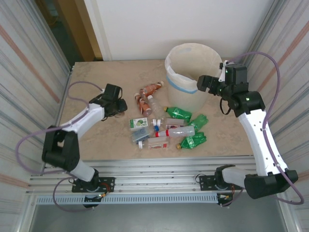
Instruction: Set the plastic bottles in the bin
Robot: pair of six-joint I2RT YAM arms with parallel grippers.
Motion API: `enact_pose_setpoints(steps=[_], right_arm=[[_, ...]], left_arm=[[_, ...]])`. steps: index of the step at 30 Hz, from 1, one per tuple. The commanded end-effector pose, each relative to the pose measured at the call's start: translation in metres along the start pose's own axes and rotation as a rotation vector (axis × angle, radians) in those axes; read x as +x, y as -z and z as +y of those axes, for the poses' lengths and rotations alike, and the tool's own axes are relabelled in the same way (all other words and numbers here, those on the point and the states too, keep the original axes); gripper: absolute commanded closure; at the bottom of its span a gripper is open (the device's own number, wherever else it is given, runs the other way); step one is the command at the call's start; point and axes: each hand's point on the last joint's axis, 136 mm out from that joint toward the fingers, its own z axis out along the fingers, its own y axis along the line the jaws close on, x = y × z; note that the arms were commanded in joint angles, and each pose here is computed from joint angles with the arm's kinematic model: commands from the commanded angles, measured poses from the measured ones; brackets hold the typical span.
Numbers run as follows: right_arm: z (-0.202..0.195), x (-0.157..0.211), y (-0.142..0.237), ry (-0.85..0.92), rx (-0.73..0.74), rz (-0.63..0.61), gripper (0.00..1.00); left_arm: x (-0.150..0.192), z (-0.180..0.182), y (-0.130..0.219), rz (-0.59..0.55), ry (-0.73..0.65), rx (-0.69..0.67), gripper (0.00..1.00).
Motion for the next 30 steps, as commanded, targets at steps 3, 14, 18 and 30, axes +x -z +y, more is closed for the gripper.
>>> enact_pose_setpoints(steps=[3,14,18,30], right_arm=[[0.03,-0.004,0.011,0.016,-0.106,-0.042,0.02],[0.144,0.001,0.011,0.06,-0.486,0.01,0.02],[0.185,0.005,0.004,0.041,-0.641,0.057,0.01],[0.272,0.037,-0.01,0.043,-0.891,0.198,0.08]], left_arm=[[-0.019,-0.016,0.054,-0.17,-0.052,0.143,0.51],[-0.012,-0.076,0.135,-0.389,-0.261,0.526,0.5],[-0.002,-0.105,0.158,-0.442,-0.372,0.647,0.49],[0.01,-0.145,0.178,-0.469,-0.46,0.772,0.47]])
